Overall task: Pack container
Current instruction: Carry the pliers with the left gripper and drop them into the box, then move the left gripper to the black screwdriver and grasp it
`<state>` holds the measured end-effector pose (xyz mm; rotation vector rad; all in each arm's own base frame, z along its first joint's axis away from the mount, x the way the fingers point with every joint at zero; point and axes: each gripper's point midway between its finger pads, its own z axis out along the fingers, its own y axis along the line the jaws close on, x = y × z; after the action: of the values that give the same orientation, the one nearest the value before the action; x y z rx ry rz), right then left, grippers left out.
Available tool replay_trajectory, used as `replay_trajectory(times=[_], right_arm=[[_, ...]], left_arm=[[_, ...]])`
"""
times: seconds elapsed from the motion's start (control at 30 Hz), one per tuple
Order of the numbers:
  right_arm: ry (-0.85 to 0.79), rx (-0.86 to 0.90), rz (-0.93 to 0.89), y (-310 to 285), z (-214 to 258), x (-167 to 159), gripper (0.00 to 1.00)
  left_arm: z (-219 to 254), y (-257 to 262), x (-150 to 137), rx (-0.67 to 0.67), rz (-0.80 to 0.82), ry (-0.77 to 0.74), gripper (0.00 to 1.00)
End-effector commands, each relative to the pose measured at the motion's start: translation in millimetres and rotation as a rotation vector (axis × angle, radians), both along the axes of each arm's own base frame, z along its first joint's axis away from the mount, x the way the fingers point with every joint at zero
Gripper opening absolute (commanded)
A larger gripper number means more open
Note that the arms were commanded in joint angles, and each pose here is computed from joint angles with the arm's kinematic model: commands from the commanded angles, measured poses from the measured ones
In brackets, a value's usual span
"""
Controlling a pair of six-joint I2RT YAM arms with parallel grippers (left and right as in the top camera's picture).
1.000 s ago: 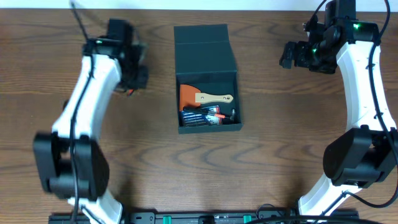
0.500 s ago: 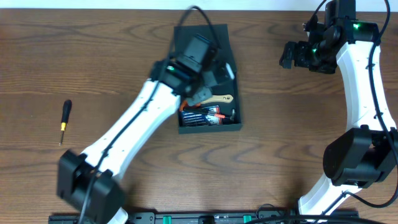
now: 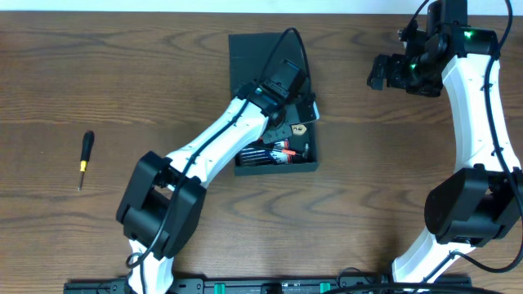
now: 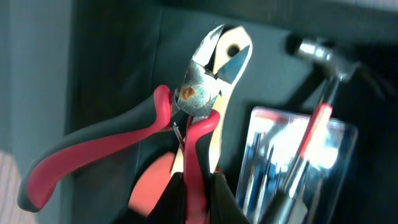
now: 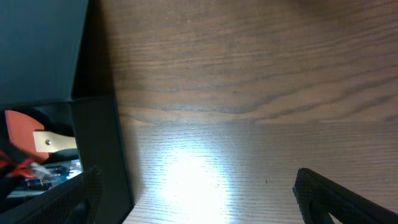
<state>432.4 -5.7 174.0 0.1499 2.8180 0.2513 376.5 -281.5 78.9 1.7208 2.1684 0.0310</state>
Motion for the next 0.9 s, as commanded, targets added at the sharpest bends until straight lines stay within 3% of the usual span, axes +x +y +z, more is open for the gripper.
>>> replay_trajectory(times=[0.0,0.27,0.3,0.37,0.43,0.63,0.8,0.87], right_arm=[[0.002,-0.001,0.006,0.5,-1.5,-0.6,0.99],[0.005,-0.001,0.006,0.6,-1.7,-1.1,0.99],[0.006,-0.001,0.006,0.7,-1.8,-1.4,0.99],[0.006,-0.001,0.006,0.7,-1.8,-1.5,0.99],[0.007,-0.001,0.006,0.7,-1.8,-1.6,0.99],[0.014,0.0,0.006,0.9,-2.3,-3.2,0.99],[0.029,0.001,0.006,1.1,-3.4,-6.8,0.99],[0.029,0.001,0.006,1.1,-3.4,-6.8,0.99]], left_arm=[[-10.8,-9.0,-5.4,-0.005,-0.036,0.019,0.06],[-22.0,-11.5,-6.4,0.006,-0.039,0.033,0.08],[-20.8,-11.9,-6.3,0.004,-0.04,0.03,0.14],[-15.1,-13.0,-4.9,-0.003,-0.038,0.016,0.17],[-3.1,-9.5,2.6,-0.001,0.017,-0.023,0.4],[58.1,9.0,20.8,-0.006,0.133,-0.195,0.49],[139.3,79.0,38.0,-0.021,0.471,-0.398,0.49],[155.2,112.9,36.4,-0.006,0.562,-0.414,0.49]])
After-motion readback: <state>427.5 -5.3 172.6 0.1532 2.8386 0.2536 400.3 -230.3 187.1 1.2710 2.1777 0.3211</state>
